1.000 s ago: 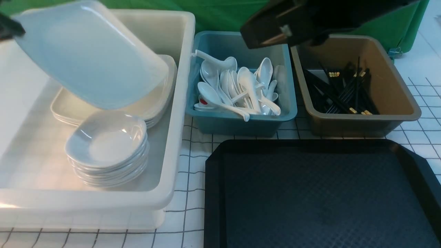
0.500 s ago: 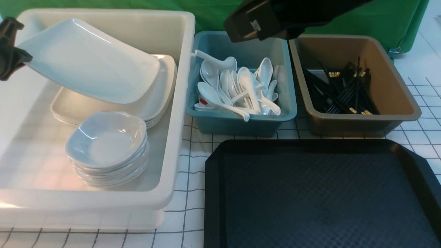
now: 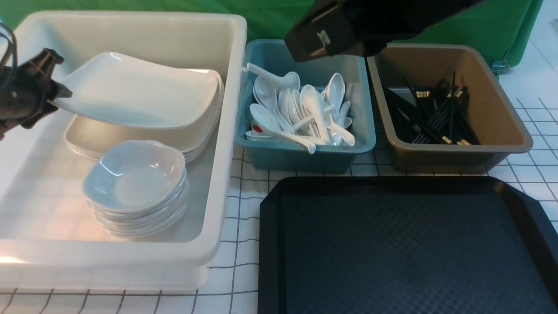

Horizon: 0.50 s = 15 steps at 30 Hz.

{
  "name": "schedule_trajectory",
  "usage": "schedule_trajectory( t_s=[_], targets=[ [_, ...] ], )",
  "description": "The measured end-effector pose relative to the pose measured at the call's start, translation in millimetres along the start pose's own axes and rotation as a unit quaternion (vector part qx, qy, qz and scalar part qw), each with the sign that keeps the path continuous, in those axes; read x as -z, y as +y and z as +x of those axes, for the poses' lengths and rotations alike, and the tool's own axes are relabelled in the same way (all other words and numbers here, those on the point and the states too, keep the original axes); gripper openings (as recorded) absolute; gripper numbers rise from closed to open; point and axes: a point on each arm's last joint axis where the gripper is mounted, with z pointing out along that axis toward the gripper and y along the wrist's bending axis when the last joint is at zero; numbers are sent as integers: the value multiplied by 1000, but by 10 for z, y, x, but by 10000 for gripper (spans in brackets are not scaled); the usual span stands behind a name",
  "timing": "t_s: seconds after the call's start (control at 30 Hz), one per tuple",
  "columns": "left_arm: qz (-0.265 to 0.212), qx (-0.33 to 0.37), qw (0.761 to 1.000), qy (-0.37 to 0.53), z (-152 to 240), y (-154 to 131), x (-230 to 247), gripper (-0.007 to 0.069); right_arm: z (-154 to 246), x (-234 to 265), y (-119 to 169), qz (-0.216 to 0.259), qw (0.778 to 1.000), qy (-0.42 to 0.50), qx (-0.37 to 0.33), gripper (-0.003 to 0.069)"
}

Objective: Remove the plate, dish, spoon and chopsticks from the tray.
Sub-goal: Use the left arm to put the plate into the large storage box on the left

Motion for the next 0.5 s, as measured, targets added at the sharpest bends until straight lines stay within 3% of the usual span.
schedule_trajectory(
  t_s=[0.23, 0.5],
  targets=[
    [-17, -80, 996, 36, -54, 55, 64, 512, 21, 0, 7, -4, 1000, 12, 0, 5],
    [-6, -114, 993, 35, -246, -51, 273, 512, 28, 0, 9, -5, 1000, 16, 0, 5]
  ],
)
